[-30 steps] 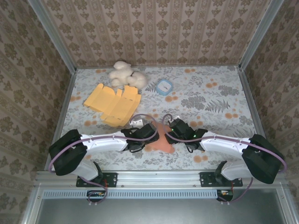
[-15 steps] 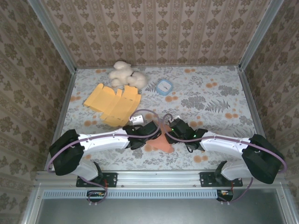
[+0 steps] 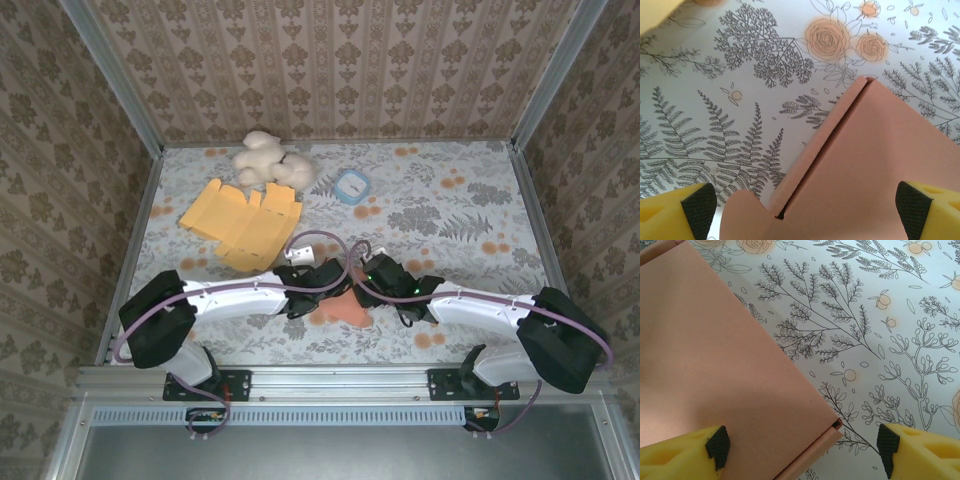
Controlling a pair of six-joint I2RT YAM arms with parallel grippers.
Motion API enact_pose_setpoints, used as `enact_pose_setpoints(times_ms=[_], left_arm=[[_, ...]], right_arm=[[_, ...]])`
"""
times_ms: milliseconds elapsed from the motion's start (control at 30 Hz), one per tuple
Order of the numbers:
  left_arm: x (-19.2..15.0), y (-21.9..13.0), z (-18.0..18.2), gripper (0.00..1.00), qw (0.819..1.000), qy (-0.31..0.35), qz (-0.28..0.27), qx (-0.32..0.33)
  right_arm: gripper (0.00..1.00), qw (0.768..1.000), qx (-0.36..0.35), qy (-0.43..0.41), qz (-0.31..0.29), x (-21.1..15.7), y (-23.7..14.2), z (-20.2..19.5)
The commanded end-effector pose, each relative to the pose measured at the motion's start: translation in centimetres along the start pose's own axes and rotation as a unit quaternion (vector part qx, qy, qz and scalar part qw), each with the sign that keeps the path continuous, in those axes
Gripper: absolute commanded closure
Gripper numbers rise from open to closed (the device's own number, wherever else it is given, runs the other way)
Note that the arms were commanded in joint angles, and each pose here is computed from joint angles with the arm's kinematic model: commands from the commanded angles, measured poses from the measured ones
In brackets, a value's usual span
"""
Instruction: Fold the paper box
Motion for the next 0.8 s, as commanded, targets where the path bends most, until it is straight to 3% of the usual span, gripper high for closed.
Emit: enact_pose_setpoints(times_ms=[0,200,767], left_arm=[[-0.6,0.4,-0.8,0.05,1.0,-0.003,0.022,-0.009],[-1.6,0.1,-1.9,0.1,0.998,-0.01,0.06,-0.033],[-2.4,-1.8,-2.1,0.07,0.993,-0.051,0.101,-0.036]], right_arm=[[0.19,1.0,-0.021,-0.004,0.019,-1.1,0.5,-0.5],[0.19,0.999,-0.029,-0.001,0.028,-1.2,0.9,-0.5],[0.2,0.998,-0.032,0.028,0.043,-1.7,2.8,0.1]])
Point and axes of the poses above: each hand's point on the last joint's axis, 136 mm out from that joint toward the fingers, its own y axis out along the fingers, its own z axis along the line the jaws close on, x = y × z, the point moved 7 cm from there along -y, back along the fingers, and after that the axes turned 4 degrees about -y, right-handed, at the moved point
